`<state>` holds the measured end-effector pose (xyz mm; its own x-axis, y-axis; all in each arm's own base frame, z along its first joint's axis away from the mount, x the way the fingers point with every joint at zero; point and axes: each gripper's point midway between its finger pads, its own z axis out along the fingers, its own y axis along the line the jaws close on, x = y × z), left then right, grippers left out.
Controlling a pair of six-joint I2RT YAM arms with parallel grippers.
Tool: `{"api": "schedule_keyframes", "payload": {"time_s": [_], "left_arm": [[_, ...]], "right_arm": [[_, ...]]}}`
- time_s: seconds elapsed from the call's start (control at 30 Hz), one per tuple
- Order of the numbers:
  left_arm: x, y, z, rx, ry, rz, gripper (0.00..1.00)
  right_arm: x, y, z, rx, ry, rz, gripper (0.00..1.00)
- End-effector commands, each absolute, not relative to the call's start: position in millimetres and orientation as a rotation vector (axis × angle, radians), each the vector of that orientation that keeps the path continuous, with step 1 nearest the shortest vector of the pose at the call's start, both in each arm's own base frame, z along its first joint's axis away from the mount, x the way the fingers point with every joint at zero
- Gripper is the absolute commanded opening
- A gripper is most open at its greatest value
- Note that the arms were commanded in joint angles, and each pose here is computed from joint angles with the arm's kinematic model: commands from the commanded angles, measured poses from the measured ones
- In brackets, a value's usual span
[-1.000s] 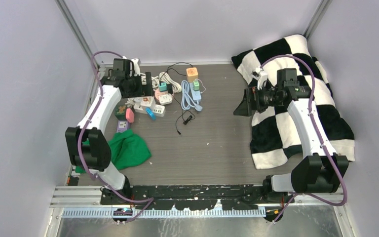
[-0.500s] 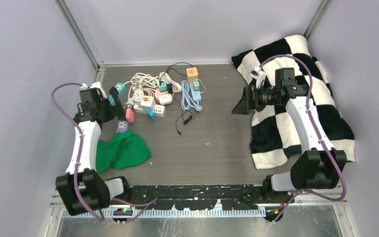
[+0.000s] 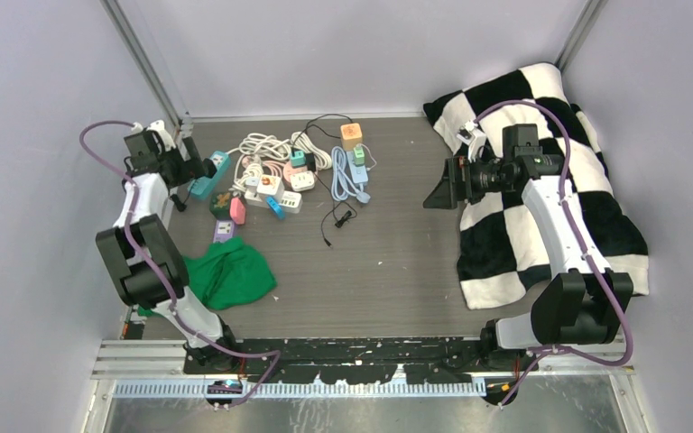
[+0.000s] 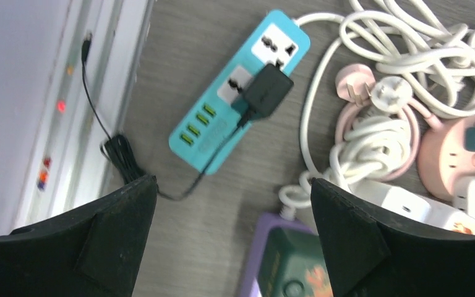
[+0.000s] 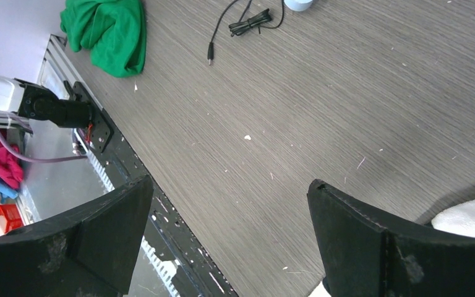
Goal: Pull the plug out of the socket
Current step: Pick up the socket from the corner of the board.
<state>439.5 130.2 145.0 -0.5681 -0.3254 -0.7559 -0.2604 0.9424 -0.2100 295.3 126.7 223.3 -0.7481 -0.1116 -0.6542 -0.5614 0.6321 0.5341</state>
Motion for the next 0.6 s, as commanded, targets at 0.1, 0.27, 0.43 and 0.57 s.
{"api": "schedule_keyframes", "payload": {"time_s": [0.1, 0.27, 0.43, 0.57], "left_arm": [[492.5, 142.7, 147.1, -0.045, 2.180, -0.022, 0.96], [521.4, 133.5, 114.8, 0.098, 2.207, -0.052, 0.94], [551.0, 128.4, 98.7, 0.189, 2.222, -0.032, 0.93], [564.7, 116.7, 85.5, 0.332, 2.251, -0.017, 0.88]], "right_arm": [[301.3, 125.5, 220.2, -0.631, 2.312, 1.002, 0.99], [318.9, 121.1, 220.2, -0.685, 2.357, 0.992, 1.00], [331.3, 137.2, 201.8, -0.693, 2.427, 1.058, 1.00], [336.4, 147.1, 190.1, -0.661, 2.462, 1.075, 1.00]]}}
